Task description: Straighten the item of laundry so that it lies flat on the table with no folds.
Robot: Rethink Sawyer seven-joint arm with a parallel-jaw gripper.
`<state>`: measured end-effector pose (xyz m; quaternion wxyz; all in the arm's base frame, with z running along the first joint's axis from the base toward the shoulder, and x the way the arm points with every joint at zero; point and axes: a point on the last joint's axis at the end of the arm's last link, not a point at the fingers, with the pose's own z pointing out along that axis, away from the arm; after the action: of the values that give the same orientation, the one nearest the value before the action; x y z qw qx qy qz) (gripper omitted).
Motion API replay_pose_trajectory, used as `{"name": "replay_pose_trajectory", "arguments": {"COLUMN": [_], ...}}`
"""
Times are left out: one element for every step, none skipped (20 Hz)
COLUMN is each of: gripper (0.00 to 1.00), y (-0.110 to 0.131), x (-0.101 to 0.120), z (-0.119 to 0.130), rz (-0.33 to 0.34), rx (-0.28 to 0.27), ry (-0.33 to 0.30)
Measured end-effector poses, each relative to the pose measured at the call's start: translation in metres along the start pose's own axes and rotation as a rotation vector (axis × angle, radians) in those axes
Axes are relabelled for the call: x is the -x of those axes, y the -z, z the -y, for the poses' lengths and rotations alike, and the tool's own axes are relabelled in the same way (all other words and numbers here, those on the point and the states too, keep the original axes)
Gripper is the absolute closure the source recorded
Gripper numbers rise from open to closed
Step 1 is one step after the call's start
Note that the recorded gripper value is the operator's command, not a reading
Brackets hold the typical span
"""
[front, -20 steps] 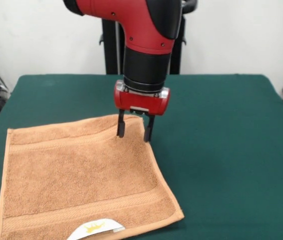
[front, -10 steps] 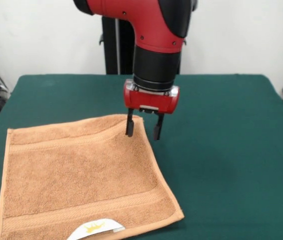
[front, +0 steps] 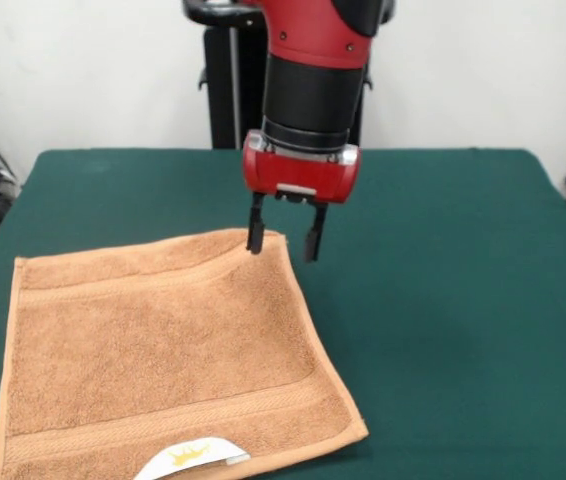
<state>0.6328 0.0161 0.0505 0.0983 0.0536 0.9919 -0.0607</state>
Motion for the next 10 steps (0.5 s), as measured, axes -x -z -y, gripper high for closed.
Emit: {"name": "replay_pose_trajectory", "arguments": {"gripper": [0.00,0.00,0.00,0.00,0.00,0.00,0.00,0.00,0.00,0.00], "y": [0.001,0.002,0.002,0.003,0.003,0.003,0.002,0.002,0.001,0.000], "x": [0.000,0.000,-0.001,-0.003,-0.005,-0.007,-0.009,-0.011,-0.013,-0.015], "z": [0.002,0.004,0.006,0.008,0.011,0.015,0.017,0.019,0.020,0.020], "rz": [0.000,-0.001,-0.003,-0.005,-0.009,-0.014,-0.018,-0.023,-0.027,-0.031], "rx": [-0.001,-0.001,-0.002,-0.002,-0.003,-0.003,-0.004,-0.004,-0.005,-0.005], "ry": [-0.004,-0.007,-0.011,-0.014,-0.019,-0.025,-0.029,-0.031,-0.032,-0.029]}}
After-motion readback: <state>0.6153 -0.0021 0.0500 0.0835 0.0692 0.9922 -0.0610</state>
